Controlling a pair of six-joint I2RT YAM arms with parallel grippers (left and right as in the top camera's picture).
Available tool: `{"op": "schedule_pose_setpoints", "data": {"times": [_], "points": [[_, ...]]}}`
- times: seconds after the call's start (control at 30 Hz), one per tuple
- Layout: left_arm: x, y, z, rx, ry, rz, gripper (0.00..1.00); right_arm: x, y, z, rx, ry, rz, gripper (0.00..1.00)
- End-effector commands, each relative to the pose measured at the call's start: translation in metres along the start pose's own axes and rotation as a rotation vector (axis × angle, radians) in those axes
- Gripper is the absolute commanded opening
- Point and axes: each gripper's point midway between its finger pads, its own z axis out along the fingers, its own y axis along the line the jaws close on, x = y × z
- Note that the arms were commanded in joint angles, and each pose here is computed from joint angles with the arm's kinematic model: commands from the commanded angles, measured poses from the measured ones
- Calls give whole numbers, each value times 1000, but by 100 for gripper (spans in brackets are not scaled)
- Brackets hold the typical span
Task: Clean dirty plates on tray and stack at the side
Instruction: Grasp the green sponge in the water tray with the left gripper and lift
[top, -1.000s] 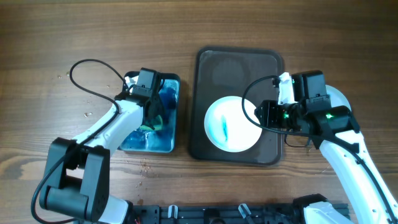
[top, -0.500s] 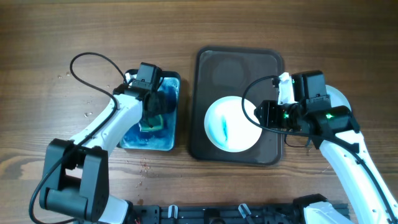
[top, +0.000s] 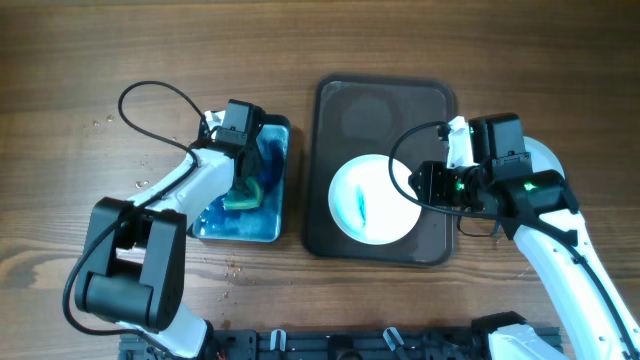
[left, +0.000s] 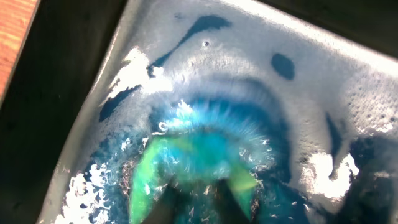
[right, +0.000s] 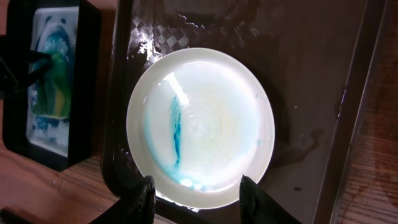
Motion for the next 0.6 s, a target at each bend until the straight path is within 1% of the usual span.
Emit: {"op": "schedule_pose_setpoints", "data": {"times": [0.0, 0.07, 0.1, 0.13, 0.23, 0.27, 0.33, 0.4, 0.47, 0.5, 0.57], "points": [[14, 4, 6, -12, 57, 7, 4, -1, 5, -1, -24, 2, 4, 44], [4, 3, -7, -1, 37, 6, 4, -1, 5, -1, -24, 2, 4, 44], [-2, 2, -14, 6, 26, 12, 7, -1, 5, -1, -24, 2, 4, 44], [-5, 1, -19, 11, 18, 13, 29, -1, 5, -1, -24, 2, 4, 44], [-17, 1, -42, 24, -2, 8, 85, 0, 5, -1, -24, 2, 5, 44], [-18, 2, -50, 26, -2, 7, 88, 0, 5, -1, -25, 3, 5, 44], [-13, 4, -59, 37, 23, 10, 89, 0, 5, -1, -24, 2, 4, 44], [2, 4, -63, 55, 87, 20, 89, -1, 5, -1, -24, 2, 4, 44], [18, 2, -63, 78, 162, 29, 77, -1, 5, -1, -24, 2, 4, 44], [25, 1, -62, 87, 192, 32, 69, -1, 5, -1, -24, 2, 4, 44], [38, 2, -55, 86, 230, 28, 56, -1, 5, -1, -24, 2, 4, 44]]}}
